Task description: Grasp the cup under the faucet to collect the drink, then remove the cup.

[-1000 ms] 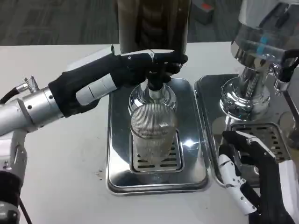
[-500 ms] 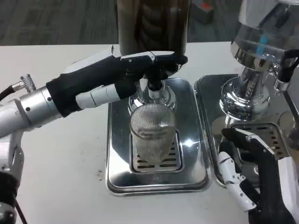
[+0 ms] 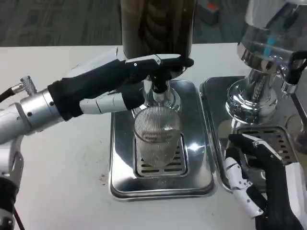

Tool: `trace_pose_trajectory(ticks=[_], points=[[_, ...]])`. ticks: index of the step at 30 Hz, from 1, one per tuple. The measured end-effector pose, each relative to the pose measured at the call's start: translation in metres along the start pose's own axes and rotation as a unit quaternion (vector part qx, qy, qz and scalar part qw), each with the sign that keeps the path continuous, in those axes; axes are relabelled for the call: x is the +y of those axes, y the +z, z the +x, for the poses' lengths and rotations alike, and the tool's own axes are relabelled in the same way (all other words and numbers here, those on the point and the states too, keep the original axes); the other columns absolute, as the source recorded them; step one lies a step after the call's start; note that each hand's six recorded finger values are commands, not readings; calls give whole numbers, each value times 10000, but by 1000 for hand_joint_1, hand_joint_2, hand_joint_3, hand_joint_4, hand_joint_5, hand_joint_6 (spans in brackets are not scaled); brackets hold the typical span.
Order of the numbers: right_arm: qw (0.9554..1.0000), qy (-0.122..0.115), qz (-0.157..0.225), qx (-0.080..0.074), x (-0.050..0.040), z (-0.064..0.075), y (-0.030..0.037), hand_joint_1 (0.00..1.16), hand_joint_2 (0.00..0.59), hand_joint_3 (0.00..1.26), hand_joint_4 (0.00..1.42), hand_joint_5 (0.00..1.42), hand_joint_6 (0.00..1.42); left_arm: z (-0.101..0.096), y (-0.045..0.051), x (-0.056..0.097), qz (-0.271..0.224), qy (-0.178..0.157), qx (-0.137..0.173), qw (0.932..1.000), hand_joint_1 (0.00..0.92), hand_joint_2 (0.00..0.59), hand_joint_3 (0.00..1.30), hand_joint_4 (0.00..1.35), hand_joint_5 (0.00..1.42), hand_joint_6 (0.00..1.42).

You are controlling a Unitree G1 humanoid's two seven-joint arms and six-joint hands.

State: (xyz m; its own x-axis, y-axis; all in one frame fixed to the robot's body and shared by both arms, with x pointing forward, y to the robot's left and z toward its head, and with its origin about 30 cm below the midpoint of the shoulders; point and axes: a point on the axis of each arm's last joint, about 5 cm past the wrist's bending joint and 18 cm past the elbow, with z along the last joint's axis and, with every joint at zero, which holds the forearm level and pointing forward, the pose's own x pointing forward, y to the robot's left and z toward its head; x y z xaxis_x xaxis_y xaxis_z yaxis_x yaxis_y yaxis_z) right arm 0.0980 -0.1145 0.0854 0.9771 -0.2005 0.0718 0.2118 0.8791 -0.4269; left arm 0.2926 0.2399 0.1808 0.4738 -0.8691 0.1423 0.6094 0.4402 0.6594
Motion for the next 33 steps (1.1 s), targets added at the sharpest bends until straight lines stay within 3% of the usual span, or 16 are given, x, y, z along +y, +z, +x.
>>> trace_pose_trajectory(ticks=[33], points=[[10000,-2,24,-20,5,29,-3,410,423,380,334,295,324,-17,76,-67,1081,12,-78,9941,0,93,150,38,93,195]])
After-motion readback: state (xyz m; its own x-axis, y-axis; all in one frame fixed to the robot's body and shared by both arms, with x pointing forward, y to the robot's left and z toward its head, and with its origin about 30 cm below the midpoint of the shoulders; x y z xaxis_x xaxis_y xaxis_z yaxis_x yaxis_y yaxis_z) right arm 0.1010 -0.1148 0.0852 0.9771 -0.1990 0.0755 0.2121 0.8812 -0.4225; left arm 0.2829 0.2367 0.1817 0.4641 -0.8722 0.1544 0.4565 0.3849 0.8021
